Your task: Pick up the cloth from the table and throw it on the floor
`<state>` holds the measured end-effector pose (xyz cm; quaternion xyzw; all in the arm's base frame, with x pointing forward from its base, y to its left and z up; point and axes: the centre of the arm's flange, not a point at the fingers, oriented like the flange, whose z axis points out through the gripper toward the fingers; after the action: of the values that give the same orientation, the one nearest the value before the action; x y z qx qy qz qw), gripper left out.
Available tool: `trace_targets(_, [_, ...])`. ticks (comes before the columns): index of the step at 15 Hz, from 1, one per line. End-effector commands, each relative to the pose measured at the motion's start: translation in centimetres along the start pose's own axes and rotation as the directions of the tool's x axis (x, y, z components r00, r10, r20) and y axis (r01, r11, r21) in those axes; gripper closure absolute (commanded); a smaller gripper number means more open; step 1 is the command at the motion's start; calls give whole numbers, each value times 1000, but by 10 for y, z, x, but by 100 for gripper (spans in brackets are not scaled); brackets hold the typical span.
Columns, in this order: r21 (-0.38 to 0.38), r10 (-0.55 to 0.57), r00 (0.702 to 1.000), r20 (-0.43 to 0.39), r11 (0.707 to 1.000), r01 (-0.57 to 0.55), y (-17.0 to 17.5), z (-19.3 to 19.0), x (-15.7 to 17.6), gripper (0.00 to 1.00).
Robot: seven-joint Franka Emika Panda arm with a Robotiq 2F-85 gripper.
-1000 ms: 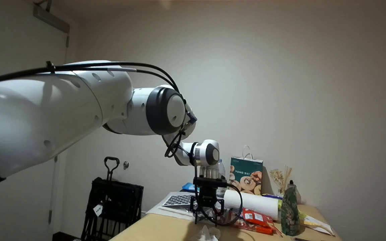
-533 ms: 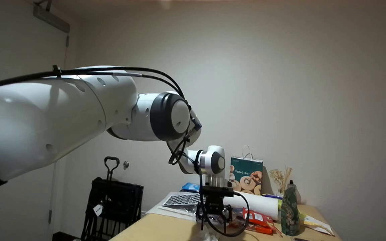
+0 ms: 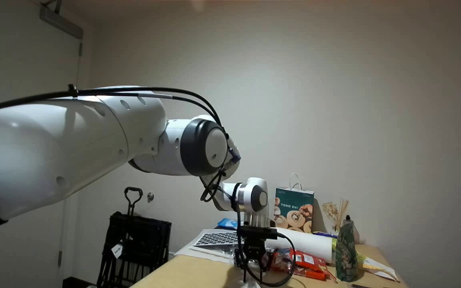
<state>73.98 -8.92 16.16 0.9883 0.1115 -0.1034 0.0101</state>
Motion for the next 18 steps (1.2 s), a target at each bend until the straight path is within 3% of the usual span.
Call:
trace_targets(1, [52,-14,1000,-9,999,14,5,-2,2,72])
trace_targets(4, [85,-9,1000,-19,996,11,8,1,0,93])
trace_targets(8, [98,9,1000,-16,995,-7,7,-5,1,99])
trace_targets(13, [37,-50,999,-21,998,51,-40,-57,7,95])
trace_targets(17, [-22,-182,983,10,983,183,-101,-99,18,95])
trace_targets(18, [9,-117,993,-20,993,117,-84,-81,22,95])
